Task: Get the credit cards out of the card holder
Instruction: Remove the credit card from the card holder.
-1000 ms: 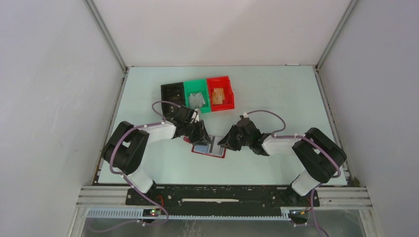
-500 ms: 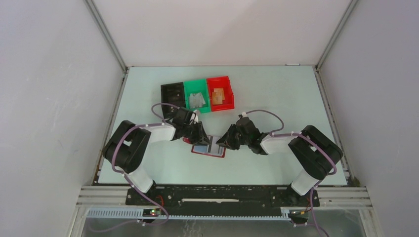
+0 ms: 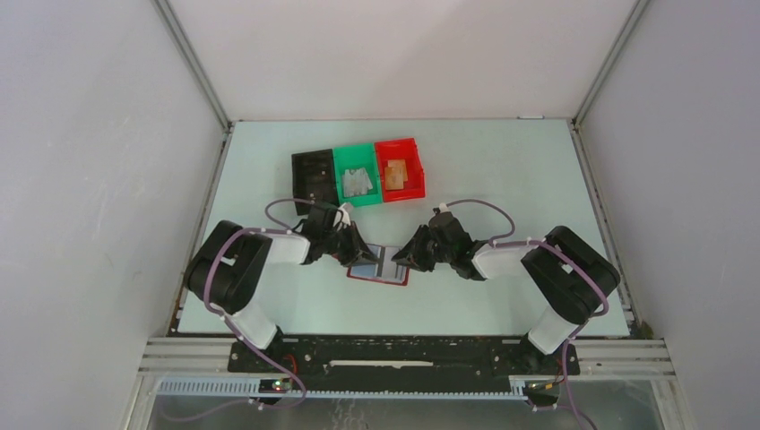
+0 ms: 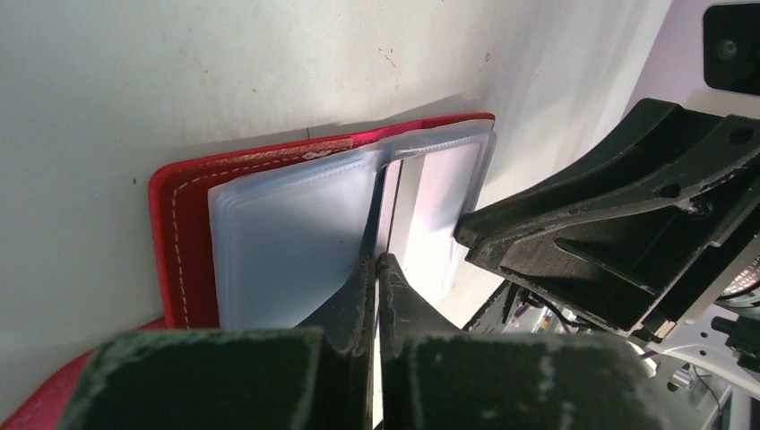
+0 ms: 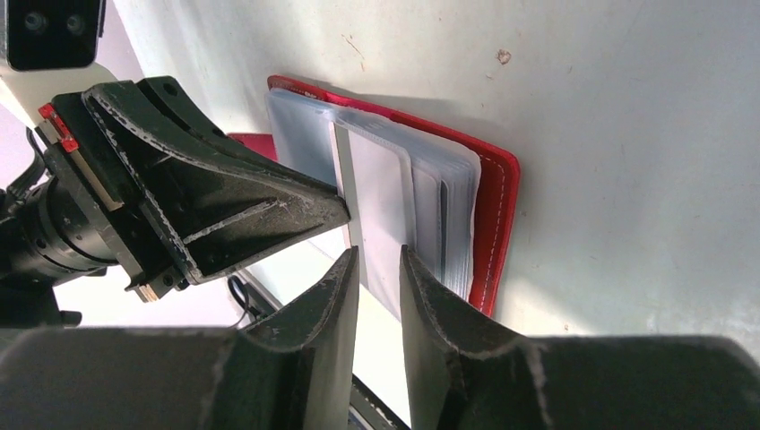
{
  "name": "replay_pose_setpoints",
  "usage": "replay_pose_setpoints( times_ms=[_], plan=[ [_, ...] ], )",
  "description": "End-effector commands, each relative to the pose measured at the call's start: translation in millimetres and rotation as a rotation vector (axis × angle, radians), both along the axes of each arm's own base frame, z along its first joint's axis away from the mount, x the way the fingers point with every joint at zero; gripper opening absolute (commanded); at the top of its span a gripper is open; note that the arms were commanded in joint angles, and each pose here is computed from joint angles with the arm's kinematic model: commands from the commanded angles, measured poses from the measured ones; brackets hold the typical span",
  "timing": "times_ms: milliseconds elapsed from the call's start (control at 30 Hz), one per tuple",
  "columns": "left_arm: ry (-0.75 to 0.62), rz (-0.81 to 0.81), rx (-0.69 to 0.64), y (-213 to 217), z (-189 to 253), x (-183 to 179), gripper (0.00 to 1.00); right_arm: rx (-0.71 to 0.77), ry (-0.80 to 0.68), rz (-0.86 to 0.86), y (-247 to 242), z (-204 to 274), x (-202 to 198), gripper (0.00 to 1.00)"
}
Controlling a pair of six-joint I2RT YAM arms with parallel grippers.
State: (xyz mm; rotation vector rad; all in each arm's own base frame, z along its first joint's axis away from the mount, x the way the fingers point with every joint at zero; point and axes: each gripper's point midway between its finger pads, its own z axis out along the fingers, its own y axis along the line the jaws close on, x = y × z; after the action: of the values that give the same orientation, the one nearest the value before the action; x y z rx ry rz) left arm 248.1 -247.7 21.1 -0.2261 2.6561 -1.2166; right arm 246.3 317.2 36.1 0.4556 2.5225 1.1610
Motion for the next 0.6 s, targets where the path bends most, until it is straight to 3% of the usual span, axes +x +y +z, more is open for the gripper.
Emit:
replay_pose_setpoints(
  times_ms=[0,567],
  plan=[
    [-0.053,-0.027,-0.101,-9,24,-3,0.0,-0.06,0.039,-0.019,-7,-25,-3,0.32],
    [-0.038,0.045,0.075,25,-1,-5,0.0,-0.056,0.033,-0.048,-17,-25,-1,0.32]
  ],
)
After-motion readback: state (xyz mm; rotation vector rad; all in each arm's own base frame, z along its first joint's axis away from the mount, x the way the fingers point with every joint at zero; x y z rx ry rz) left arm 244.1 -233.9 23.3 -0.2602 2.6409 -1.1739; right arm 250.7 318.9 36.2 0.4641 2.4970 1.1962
